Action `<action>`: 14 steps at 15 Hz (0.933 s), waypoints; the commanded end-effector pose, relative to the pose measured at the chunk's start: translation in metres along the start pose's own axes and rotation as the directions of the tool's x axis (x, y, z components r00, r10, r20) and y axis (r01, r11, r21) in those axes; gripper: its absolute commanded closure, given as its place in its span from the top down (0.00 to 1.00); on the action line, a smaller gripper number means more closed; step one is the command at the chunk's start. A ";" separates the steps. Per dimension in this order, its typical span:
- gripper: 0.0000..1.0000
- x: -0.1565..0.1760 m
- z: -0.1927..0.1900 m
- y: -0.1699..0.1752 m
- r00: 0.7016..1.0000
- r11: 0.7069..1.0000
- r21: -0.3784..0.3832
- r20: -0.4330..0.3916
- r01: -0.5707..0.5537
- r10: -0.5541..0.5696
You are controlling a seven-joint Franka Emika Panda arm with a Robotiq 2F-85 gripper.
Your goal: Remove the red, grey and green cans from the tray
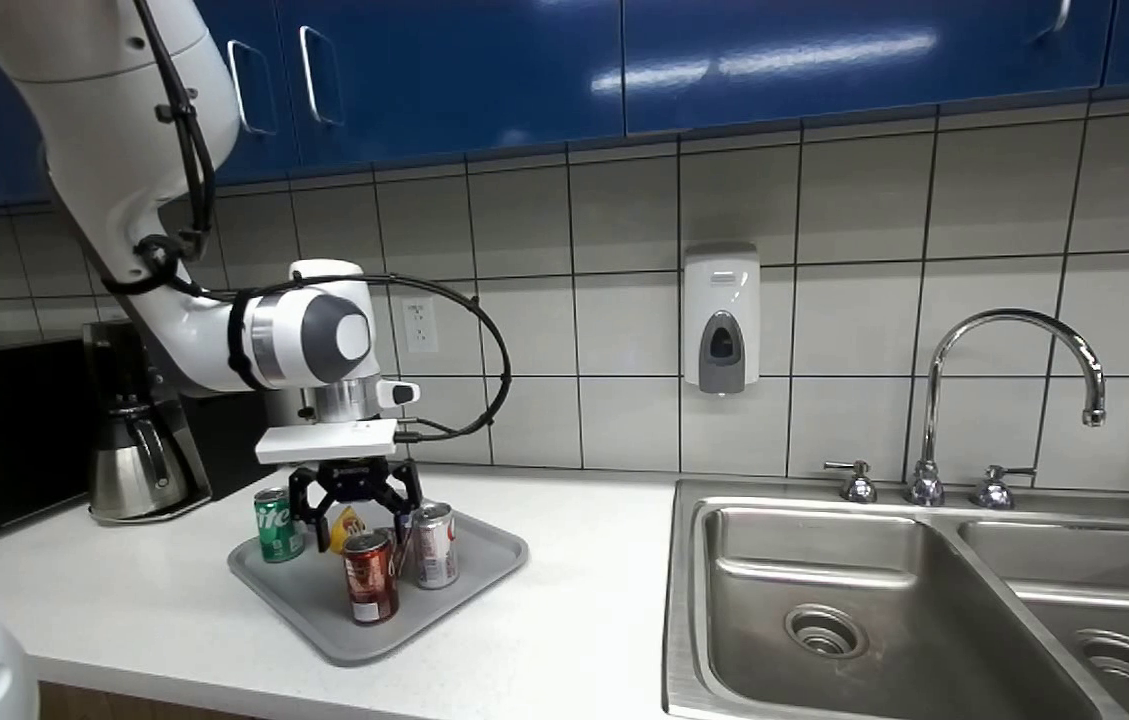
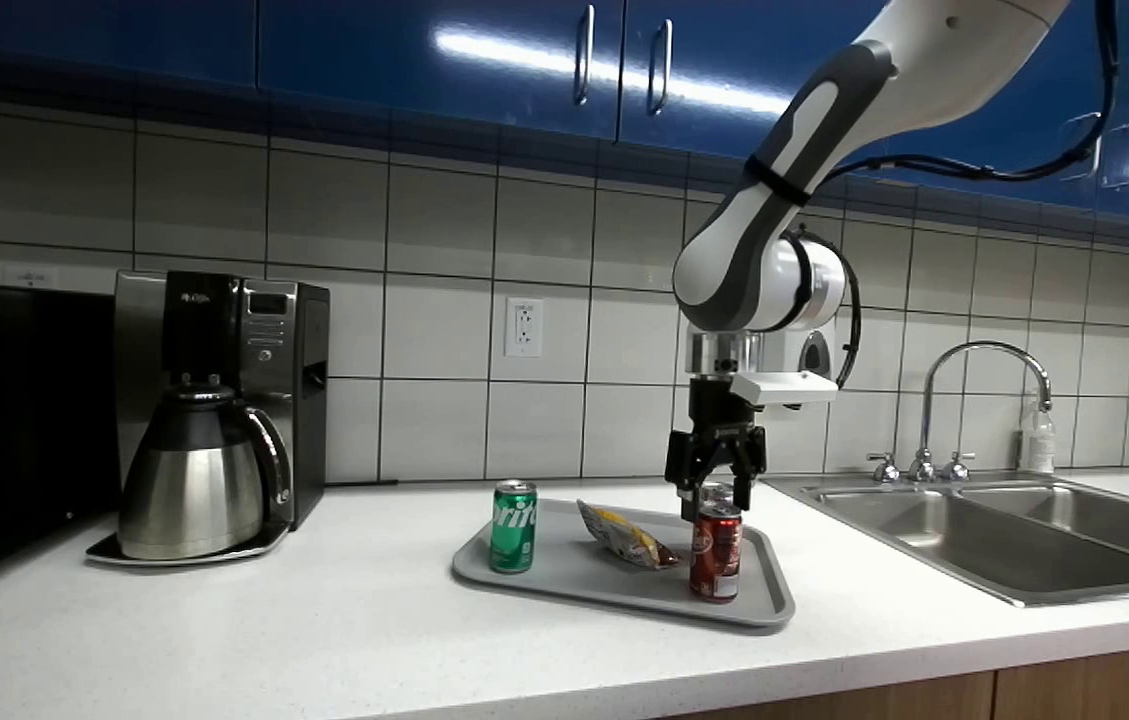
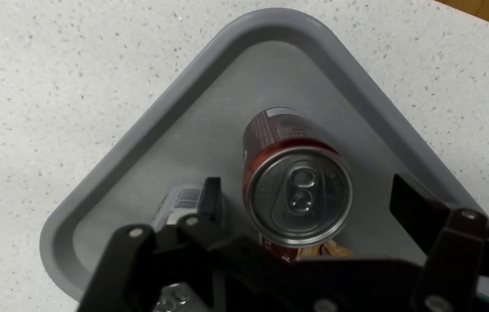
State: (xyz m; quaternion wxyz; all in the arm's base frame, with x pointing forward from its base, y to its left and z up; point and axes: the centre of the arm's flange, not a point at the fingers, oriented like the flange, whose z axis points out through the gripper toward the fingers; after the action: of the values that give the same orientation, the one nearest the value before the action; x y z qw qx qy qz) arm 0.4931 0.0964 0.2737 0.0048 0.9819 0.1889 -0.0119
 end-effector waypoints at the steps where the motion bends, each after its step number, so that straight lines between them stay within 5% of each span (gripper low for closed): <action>1: 1.00 0.003 0.008 -0.004 1.000 1.000 -0.024 -0.010 -0.007 0.007; 9: 1.00 0.002 0.023 -0.005 1.000 1.000 -0.026 -0.003 0.000 0.000; 10: 0.75 0.002 0.023 -0.005 1.000 1.000 -0.023 -0.003 -0.002 0.001; 14: 0.49 0.001 0.022 -0.006 1.000 1.000 -0.012 0.000 0.008 -0.008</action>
State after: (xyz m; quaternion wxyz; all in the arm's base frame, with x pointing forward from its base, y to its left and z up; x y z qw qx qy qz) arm 0.4934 0.0974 0.2505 0.0083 0.9809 0.1938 -0.0157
